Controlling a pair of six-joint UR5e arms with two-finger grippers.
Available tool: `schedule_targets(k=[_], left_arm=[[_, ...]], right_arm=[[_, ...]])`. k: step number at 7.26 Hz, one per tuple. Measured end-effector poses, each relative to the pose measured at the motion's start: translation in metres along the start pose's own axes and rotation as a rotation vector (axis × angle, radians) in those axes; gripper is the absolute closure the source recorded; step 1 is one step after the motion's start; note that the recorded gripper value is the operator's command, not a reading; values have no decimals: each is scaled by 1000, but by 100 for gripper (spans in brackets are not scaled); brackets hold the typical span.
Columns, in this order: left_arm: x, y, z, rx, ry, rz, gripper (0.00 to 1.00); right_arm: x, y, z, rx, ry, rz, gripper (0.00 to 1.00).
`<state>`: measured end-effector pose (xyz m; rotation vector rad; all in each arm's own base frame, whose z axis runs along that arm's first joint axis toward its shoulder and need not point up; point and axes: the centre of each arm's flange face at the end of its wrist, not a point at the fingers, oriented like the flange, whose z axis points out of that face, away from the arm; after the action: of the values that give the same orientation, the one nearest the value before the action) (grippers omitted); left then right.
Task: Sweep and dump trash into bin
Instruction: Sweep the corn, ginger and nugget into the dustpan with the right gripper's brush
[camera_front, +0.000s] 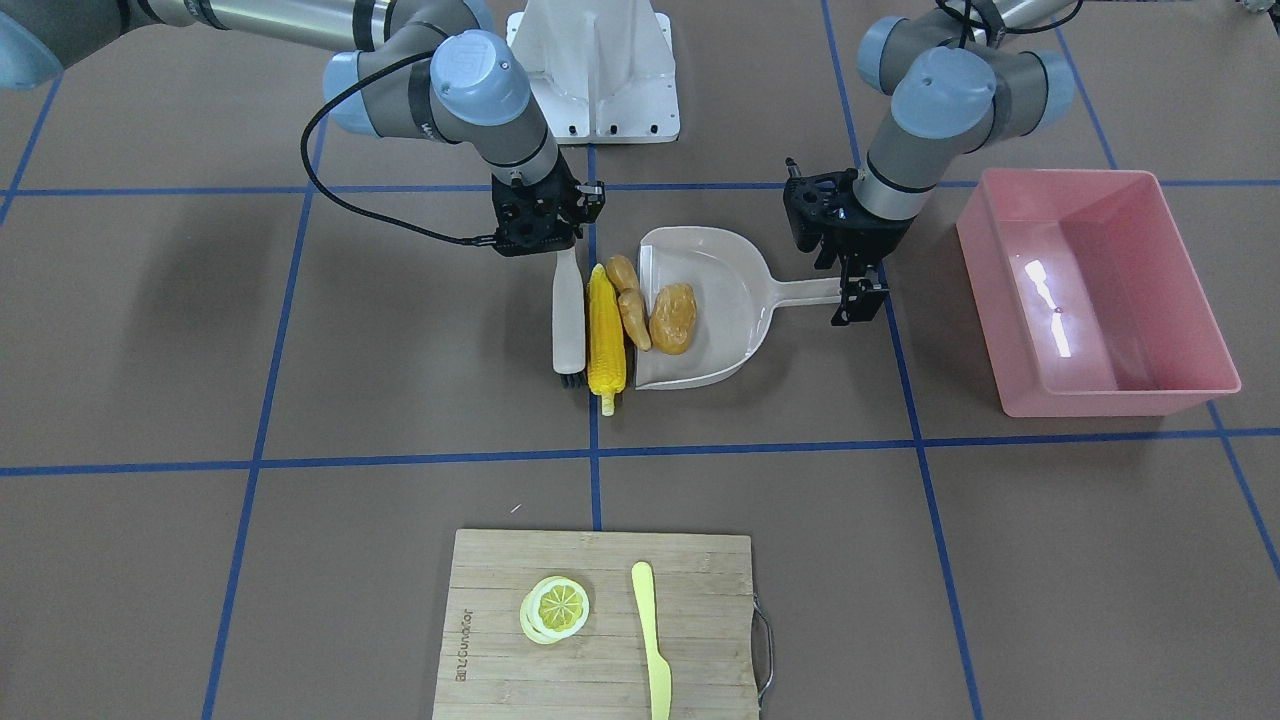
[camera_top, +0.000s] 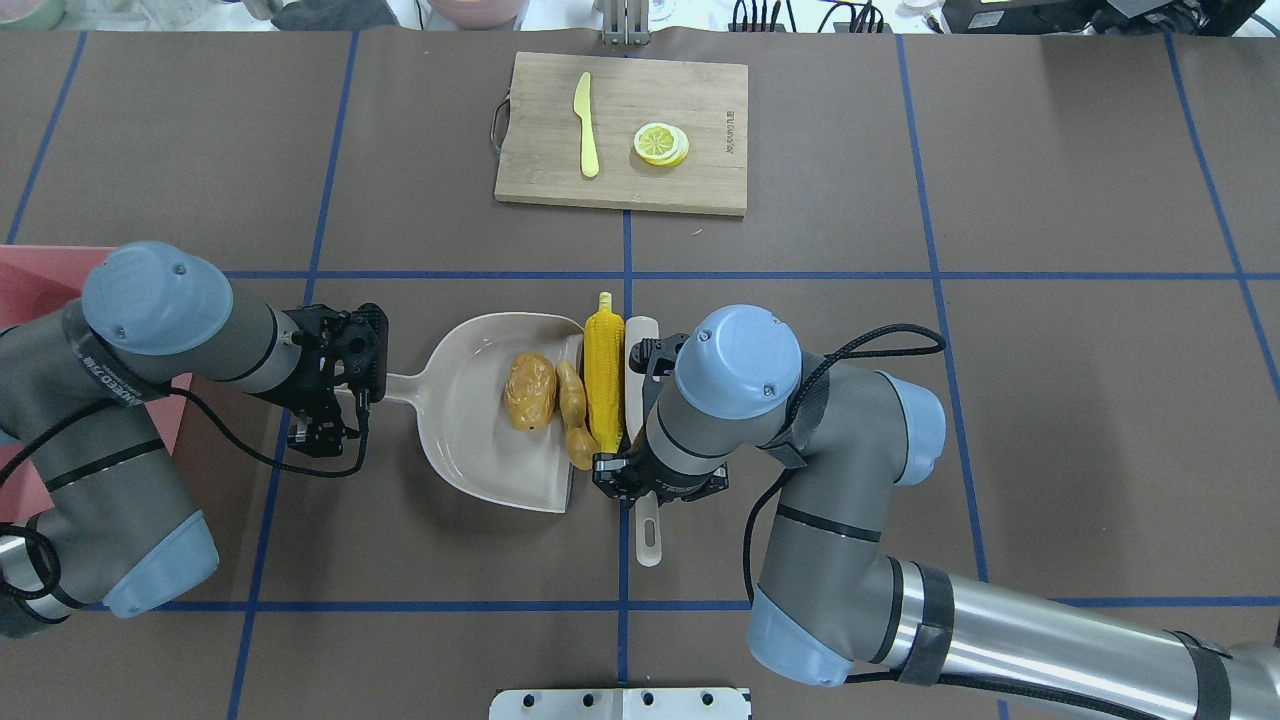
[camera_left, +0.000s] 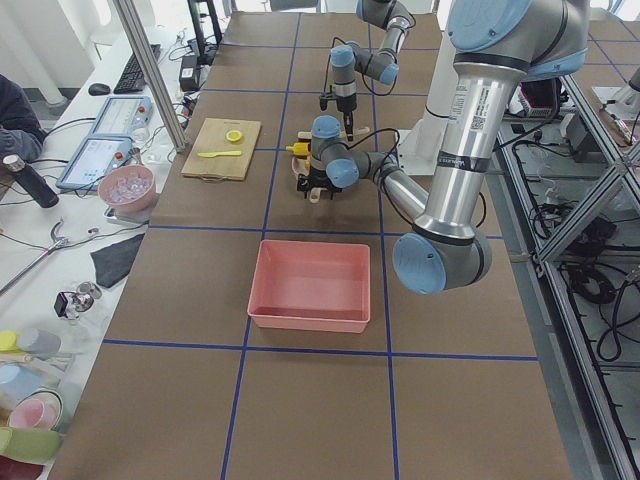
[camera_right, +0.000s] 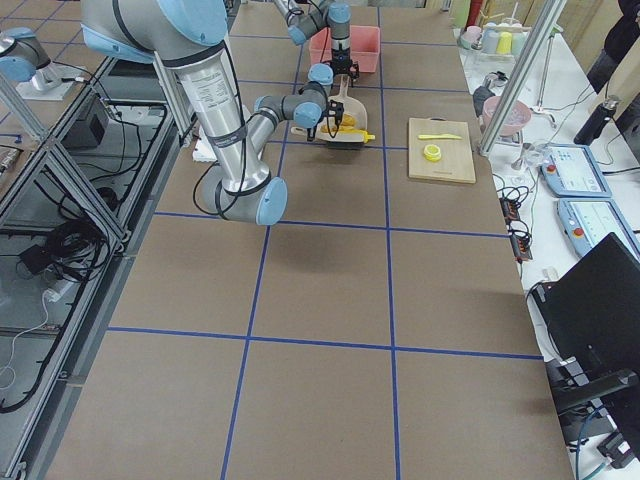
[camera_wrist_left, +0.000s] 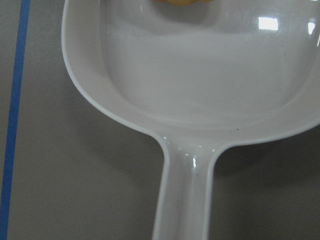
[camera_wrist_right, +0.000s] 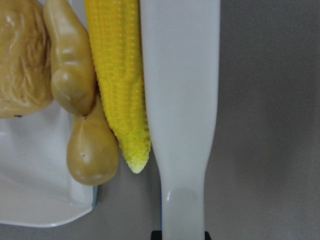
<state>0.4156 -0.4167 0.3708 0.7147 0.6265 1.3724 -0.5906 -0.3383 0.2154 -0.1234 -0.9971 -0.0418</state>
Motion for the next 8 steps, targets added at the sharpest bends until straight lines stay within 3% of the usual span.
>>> schedule_targets(k=[8], left_arm=[[-3, 0, -6, 22, 41, -14, 11]], right_arm=[[-44, 21, 15, 18, -192, 19, 100]])
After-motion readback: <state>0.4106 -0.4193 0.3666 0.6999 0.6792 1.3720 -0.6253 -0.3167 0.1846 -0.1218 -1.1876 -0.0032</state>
